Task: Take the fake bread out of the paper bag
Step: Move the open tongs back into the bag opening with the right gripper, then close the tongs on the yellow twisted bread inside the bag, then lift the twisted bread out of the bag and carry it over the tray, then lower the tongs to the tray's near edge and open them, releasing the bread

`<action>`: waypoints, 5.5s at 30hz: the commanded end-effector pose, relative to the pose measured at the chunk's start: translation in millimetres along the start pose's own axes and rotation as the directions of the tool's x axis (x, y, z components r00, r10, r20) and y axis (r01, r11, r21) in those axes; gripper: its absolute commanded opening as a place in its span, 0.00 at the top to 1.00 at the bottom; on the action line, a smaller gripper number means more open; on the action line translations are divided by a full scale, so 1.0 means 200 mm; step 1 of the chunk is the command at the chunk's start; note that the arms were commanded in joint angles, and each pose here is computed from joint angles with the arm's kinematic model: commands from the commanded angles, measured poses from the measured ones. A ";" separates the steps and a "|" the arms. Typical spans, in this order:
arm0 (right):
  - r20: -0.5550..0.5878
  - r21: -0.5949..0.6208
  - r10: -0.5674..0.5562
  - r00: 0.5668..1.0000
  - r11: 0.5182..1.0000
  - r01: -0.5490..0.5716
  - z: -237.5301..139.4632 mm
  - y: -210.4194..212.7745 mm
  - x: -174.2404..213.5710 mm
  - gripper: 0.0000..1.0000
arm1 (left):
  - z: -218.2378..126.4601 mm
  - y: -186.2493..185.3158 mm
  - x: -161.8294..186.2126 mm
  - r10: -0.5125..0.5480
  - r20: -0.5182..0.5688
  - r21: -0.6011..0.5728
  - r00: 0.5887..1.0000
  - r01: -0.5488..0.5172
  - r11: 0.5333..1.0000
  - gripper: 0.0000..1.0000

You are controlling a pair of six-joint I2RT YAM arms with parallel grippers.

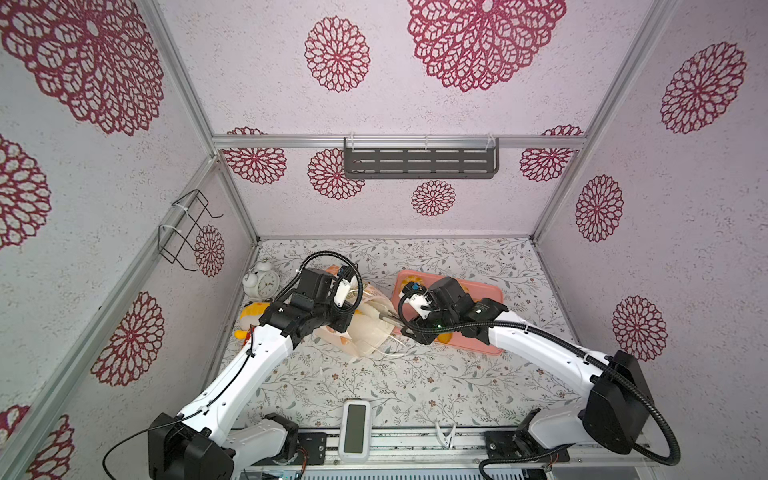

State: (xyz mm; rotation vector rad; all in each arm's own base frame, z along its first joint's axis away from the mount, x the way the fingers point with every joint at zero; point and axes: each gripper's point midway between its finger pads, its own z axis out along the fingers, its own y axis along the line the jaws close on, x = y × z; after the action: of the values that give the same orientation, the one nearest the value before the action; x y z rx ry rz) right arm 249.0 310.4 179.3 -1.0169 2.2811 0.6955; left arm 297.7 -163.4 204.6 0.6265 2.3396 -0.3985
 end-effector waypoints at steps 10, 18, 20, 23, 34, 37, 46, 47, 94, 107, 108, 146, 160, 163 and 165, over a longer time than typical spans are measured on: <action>-0.126 0.257 -0.494 0.860 0.821 0.509 0.03 -0.12 -0.05 0.55 | -0.03 -0.02 -0.09 -0.010 0.008 0.051 1.000 0.009 0.999 1.00; -0.315 0.267 -0.597 0.738 0.690 0.672 0.11 -0.22 -0.03 0.48 | 0.01 -0.05 -0.12 -0.033 -0.003 0.104 0.999 0.033 0.994 1.00; -0.356 0.267 -0.589 0.725 0.680 0.683 0.14 -0.24 -0.04 0.48 | 0.01 -0.06 -0.13 -0.032 0.001 0.107 0.999 0.032 0.994 1.00; -0.393 0.284 -0.578 0.715 0.663 0.692 0.18 -0.27 -0.07 0.47 | 0.00 -0.06 -0.13 -0.030 0.008 0.111 1.000 0.029 0.993 1.00; -0.281 0.439 -0.624 0.729 0.591 0.676 0.16 -0.21 -0.20 0.48 | 0.00 -0.06 -0.14 -0.035 0.021 0.114 0.999 0.032 0.993 1.00; -0.253 0.470 -0.642 0.723 0.572 0.672 0.11 -0.18 -0.22 0.48 | 0.01 -0.06 -0.14 -0.037 0.017 0.113 0.999 0.035 0.993 1.00; -0.296 0.491 -0.641 0.708 0.534 0.689 0.10 -0.19 -0.22 0.49 | 0.01 -0.05 -0.14 -0.050 0.011 0.108 0.999 0.048 0.993 1.00; -0.307 0.483 -0.639 0.706 0.535 0.694 0.11 -0.20 -0.22 0.48 | 0.01 -0.05 -0.14 -0.051 0.012 0.107 0.999 0.049 0.993 1.00; -0.487 0.384 -0.505 0.712 0.608 0.694 0.01 -0.10 -0.03 1.00 | 0.11 0.07 -0.15 -0.190 0.059 -0.030 0.980 0.192 0.981 1.00; -0.514 0.450 -0.390 0.764 0.636 0.627 -0.26 -0.16 0.15 1.00 | 0.12 0.19 -0.14 -0.239 0.057 -0.164 0.969 0.245 0.955 1.00; -0.518 0.458 -0.380 0.767 0.634 0.623 -0.28 -0.17 0.15 1.00 | 0.12 0.21 -0.14 -0.249 0.059 -0.178 0.967 0.255 0.950 1.00; -0.514 0.732 -0.005 0.858 0.519 0.441 -0.84 -0.46 0.24 1.00 | 0.12 0.43 -0.23 -0.392 0.150 -0.320 0.908 0.420 0.849 1.00; -0.500 0.742 0.037 0.865 0.533 0.406 -0.84 -0.46 0.04 1.00 | 0.10 0.40 -0.20 -0.357 0.143 -0.297 0.923 0.384 0.874 1.00; -0.486 0.751 0.048 0.873 0.533 0.389 -0.82 -0.46 0.00 1.00 | 0.10 0.39 -0.21 -0.347 0.141 -0.288 0.927 0.374 0.882 1.00; -0.455 0.771 0.075 0.888 0.532 0.350 -0.81 -0.46 -0.03 1.00 | 0.10 0.38 -0.21 -0.340 0.139 -0.280 0.930 0.366 0.887 1.00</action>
State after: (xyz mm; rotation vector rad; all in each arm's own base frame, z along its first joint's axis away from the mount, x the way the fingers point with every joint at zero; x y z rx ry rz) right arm 277.1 158.5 262.3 -0.9979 2.3819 -0.7996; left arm 378.6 -119.9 202.3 0.0053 2.3887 -0.1827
